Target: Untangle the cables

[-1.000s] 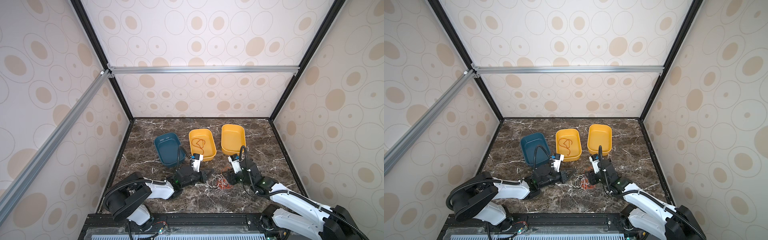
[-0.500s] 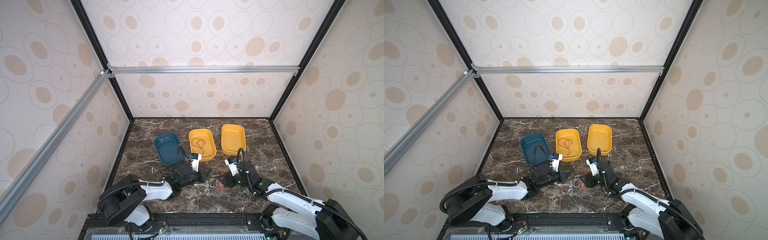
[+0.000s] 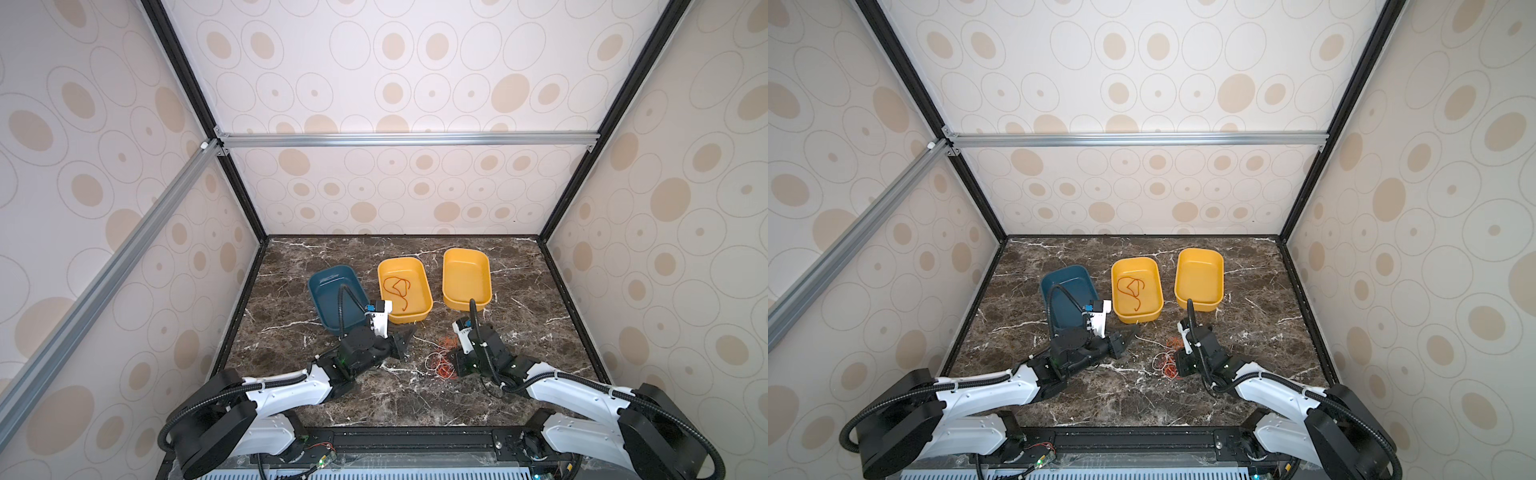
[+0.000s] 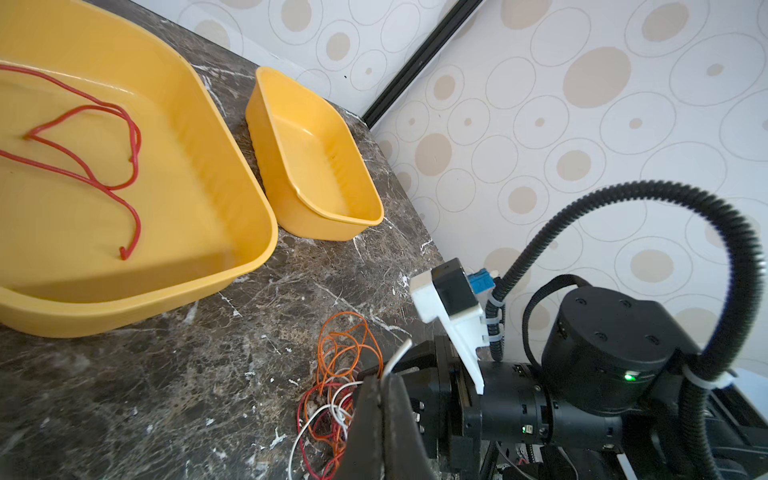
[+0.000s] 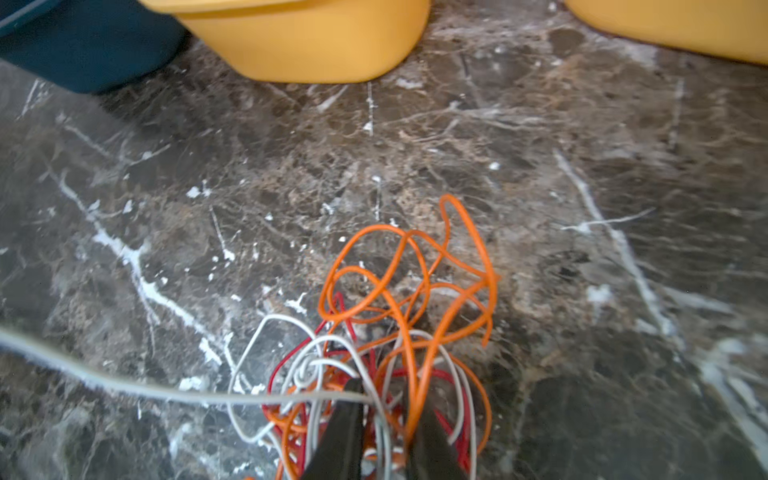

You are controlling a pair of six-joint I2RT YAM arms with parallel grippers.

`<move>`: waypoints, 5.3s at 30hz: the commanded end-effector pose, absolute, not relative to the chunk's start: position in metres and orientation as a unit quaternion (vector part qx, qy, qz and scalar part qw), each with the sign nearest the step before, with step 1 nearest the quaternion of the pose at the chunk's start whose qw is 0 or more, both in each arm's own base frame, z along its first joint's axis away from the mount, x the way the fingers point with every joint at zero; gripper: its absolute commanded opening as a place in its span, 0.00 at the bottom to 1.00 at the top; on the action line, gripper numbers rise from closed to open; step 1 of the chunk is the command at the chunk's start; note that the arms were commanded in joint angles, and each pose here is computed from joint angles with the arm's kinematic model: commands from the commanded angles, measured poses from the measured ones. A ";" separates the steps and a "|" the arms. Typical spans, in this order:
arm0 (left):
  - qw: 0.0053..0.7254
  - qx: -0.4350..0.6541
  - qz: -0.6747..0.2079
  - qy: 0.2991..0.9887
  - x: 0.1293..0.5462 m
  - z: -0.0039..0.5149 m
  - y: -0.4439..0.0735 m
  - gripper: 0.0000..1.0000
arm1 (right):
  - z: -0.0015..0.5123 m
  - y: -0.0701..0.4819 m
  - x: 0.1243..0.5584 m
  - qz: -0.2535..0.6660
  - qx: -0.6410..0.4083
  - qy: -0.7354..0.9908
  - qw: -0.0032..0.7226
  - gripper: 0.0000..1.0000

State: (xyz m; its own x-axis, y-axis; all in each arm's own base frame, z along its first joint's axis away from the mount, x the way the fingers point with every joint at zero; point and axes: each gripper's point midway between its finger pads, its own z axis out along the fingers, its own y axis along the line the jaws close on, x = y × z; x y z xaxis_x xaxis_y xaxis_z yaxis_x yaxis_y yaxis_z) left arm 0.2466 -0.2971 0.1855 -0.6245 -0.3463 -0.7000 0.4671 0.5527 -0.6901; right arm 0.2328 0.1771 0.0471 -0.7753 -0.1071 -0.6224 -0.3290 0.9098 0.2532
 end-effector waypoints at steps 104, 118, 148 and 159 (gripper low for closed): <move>0.375 0.074 -0.552 0.742 0.239 0.144 -0.297 0.71 | 0.183 0.286 0.276 0.555 -0.118 0.771 0.288 0.00; 0.348 0.062 -0.568 0.743 0.255 0.125 -0.322 0.52 | 0.191 0.298 0.262 0.574 -0.134 0.759 0.276 0.00; 0.347 -0.010 -0.445 0.825 0.264 0.057 -0.276 0.00 | 0.288 0.232 0.253 0.497 -0.144 0.765 0.383 0.00; 0.359 -0.039 -0.381 0.851 0.262 0.049 -0.239 0.00 | 0.279 0.164 0.273 0.409 -0.046 0.807 0.423 0.00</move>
State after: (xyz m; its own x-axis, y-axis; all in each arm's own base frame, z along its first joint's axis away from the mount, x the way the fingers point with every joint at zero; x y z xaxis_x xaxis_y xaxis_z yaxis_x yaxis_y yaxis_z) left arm 0.2597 -0.2562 0.0578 -0.7528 -0.3446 -0.5608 0.2460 0.6429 -0.7253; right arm 0.2671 0.1843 0.2798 -0.6471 0.2422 -0.7229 -0.4872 0.5980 0.6364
